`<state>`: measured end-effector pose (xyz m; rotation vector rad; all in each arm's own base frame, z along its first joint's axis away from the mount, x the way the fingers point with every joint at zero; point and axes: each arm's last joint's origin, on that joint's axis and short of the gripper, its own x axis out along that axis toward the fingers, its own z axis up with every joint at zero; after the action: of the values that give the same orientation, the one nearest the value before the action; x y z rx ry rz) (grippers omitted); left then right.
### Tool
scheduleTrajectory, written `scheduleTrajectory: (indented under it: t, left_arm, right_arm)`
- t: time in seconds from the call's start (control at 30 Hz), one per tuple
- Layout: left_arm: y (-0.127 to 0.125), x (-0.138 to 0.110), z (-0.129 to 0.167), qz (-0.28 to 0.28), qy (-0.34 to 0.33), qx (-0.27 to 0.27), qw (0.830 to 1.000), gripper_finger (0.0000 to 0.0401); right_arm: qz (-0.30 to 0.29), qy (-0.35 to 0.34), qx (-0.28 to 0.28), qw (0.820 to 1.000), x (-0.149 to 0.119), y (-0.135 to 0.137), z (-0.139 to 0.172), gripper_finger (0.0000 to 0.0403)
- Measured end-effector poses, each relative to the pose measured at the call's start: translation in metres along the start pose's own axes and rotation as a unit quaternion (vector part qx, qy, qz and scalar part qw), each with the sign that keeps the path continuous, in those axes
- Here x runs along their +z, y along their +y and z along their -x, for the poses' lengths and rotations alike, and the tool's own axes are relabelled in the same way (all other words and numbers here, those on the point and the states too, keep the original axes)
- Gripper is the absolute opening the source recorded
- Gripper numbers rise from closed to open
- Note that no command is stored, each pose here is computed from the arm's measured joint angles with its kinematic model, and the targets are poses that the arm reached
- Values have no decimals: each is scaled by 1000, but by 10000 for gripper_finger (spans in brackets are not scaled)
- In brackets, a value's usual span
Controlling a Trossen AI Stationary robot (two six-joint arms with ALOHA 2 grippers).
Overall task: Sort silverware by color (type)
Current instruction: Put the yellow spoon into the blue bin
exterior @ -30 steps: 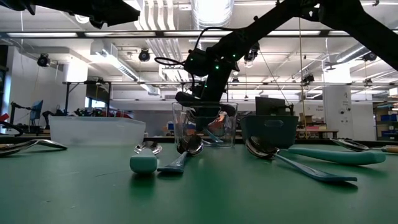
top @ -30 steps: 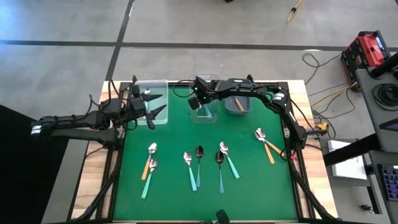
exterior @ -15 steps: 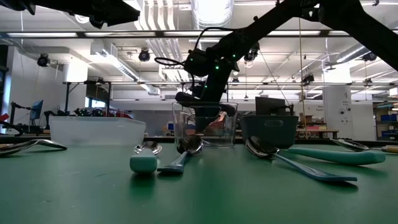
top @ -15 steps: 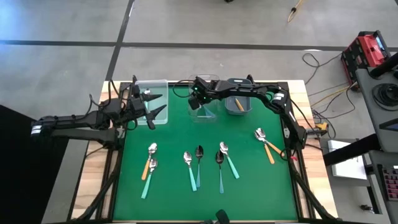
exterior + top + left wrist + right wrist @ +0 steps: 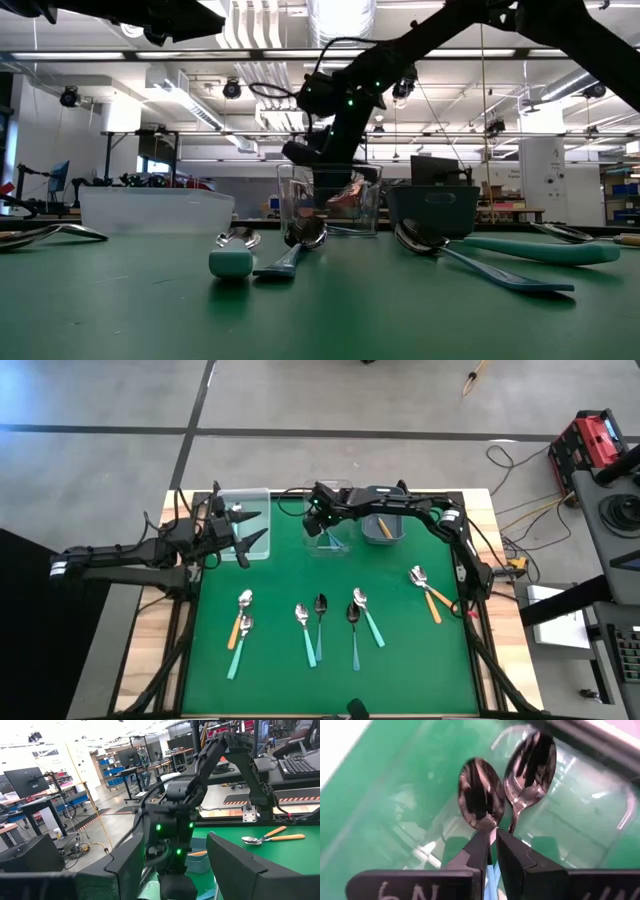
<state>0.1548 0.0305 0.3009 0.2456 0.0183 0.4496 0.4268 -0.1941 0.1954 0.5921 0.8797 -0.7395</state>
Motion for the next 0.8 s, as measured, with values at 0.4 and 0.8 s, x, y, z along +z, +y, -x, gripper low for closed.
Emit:
scheduleTrajectory:
  t: [0.4,0.8]
  left_arm:
    - [0,2,0,44,-2,-1,999,197]
    - [-9,5,-4,162,11,-32,986,197]
  right_arm:
    - [107,-49,32,993,2,27,71,31]
    - [229,-122,86,962,-32,53,135,31]
